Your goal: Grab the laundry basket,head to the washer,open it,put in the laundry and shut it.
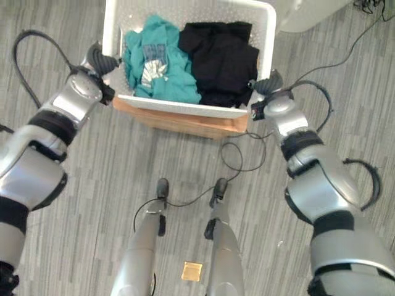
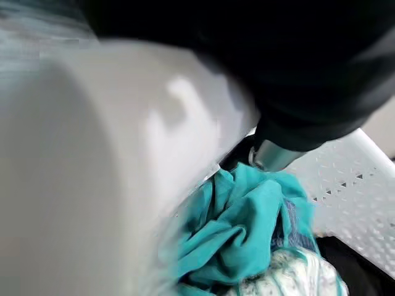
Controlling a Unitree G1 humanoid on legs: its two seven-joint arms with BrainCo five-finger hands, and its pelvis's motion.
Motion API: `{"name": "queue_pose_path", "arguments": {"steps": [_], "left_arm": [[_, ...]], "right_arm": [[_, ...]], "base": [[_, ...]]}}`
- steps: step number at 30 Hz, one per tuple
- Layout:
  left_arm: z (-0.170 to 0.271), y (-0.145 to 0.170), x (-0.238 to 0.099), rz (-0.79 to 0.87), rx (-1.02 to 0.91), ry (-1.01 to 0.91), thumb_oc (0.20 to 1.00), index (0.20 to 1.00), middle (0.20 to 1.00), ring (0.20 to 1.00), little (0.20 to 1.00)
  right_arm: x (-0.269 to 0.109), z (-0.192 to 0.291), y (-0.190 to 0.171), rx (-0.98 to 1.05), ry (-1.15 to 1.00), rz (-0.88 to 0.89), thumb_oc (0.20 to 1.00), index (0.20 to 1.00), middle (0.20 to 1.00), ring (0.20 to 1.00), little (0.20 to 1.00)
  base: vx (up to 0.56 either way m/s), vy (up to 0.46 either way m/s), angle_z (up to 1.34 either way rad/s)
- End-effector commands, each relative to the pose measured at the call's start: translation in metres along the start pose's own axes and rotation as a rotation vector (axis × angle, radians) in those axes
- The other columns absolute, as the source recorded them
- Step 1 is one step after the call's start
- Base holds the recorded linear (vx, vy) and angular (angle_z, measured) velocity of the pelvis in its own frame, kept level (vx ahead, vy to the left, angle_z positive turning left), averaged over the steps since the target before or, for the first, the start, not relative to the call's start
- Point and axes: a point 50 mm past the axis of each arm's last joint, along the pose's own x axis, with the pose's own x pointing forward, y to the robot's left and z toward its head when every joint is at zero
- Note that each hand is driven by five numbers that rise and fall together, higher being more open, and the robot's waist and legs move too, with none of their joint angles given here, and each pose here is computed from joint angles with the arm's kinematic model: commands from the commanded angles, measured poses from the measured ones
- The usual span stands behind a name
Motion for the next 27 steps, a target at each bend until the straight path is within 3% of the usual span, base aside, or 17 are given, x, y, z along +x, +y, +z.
{"name": "queue_pose_path", "arguments": {"steps": [1, 5, 11, 20, 27], "left_arm": [[0.078, -0.001, 0.003, 0.011, -0.021, -0.315, 0.2, 0.2, 0.2, 0.2, 0.2], [0.069, -0.014, -0.024, -0.088, 0.009, -0.446, 0.2, 0.2, 0.2, 0.2, 0.2], [0.049, -0.037, -0.056, -0.256, -0.039, -0.486, 0.2, 0.2, 0.2, 0.2, 0.2], [0.033, -0.07, -0.081, -0.429, -0.088, -0.453, 0.2, 0.2, 0.2, 0.2, 0.2], [0.026, -0.078, -0.085, -0.479, -0.066, -0.424, 0.2, 0.2, 0.2, 0.2, 0.2]], "right_arm": [[-0.004, 0.079, 0.01, 0.079, -0.333, 0.09, 0.2, 0.2, 0.2, 0.2, 0.2], [-0.039, 0.019, -0.03, 0.043, -0.31, 0.092, 0.2, 0.2, 0.2, 0.2, 0.2], [-0.08, -0.03, -0.057, 0.012, -0.229, 0.094, 0.2, 0.2, 0.2, 0.2, 0.2], [-0.136, -0.082, -0.084, 0.074, -0.079, 0.077, 0.2, 0.2, 0.2, 0.2, 0.2], [-0.173, -0.107, -0.098, 0.117, 0.026, 0.054, 0.2, 0.2, 0.2, 0.2, 0.2]], "base": [[0.07, 0.053, 0.02], [0.13, 0.057, 0.08], [0.11, 0.044, 0.01], [0.06, 0.036, -0.17], [0.02, 0.001, -0.27]]}}
